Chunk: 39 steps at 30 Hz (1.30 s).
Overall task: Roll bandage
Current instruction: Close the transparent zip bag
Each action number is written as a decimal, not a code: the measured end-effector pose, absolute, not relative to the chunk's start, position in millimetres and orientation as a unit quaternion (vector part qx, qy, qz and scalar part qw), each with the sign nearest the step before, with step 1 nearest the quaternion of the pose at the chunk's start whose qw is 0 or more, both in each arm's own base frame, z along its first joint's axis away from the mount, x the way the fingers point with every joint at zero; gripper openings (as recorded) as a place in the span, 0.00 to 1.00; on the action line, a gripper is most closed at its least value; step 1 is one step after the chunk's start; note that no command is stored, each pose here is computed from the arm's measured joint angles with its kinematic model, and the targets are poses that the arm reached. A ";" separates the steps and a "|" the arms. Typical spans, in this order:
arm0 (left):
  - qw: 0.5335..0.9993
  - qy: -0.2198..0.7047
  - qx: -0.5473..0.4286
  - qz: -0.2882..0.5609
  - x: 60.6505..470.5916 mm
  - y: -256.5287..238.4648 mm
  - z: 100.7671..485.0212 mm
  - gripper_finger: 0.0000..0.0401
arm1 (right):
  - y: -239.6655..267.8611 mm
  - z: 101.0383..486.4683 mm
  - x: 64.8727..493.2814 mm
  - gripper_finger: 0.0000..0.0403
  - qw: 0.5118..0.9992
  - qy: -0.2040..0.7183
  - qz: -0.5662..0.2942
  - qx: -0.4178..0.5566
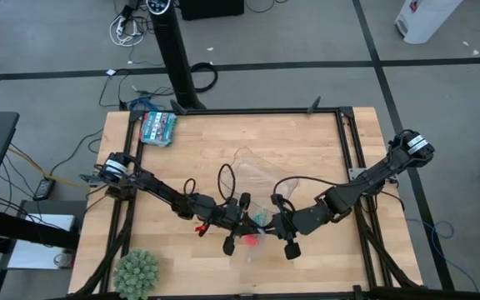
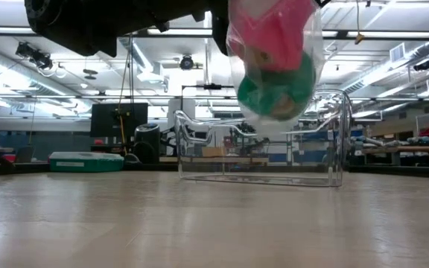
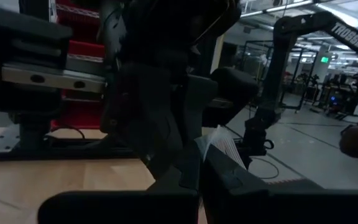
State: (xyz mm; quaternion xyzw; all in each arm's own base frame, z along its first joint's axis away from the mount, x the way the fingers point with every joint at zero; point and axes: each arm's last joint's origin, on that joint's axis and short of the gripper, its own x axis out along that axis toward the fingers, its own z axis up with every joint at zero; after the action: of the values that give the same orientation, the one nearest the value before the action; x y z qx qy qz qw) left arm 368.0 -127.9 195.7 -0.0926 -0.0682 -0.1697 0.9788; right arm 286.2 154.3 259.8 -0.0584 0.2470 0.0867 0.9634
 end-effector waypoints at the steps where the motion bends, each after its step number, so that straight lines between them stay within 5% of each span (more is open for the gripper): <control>1: 0.979 -0.071 -0.092 -0.170 367.9 -128.0 196.2 0.02 | 155.5 260.1 285.7 0.00 0.964 0.245 0.086 -0.056; 16: 0.984 0.022 -0.038 -0.171 359.4 -126.6 207.3 0.02 | 160.7 282.4 243.6 0.00 0.968 0.249 0.001 -0.040; 26: 0.986 0.020 -0.038 -0.160 358.8 -126.5 207.9 0.02 | 168.7 269.5 249.0 0.01 0.952 0.293 0.084 -0.033; 34: 0.985 0.029 -0.048 -0.164 358.3 -127.1 206.2 0.02 | 182.0 247.1 266.8 0.18 0.947 0.286 0.106 -0.098; 39: 0.986 0.060 -0.047 -0.149 356.8 -129.8 200.0 0.12 | 179.3 247.8 267.4 0.32 0.951 0.286 0.085 -0.082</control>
State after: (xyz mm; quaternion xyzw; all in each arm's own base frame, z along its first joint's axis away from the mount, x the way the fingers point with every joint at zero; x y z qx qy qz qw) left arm 356.8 -129.8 200.0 -0.0469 0.0602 -0.1495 0.9858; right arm 267.4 179.3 247.8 -0.0816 0.2857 0.0845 0.9511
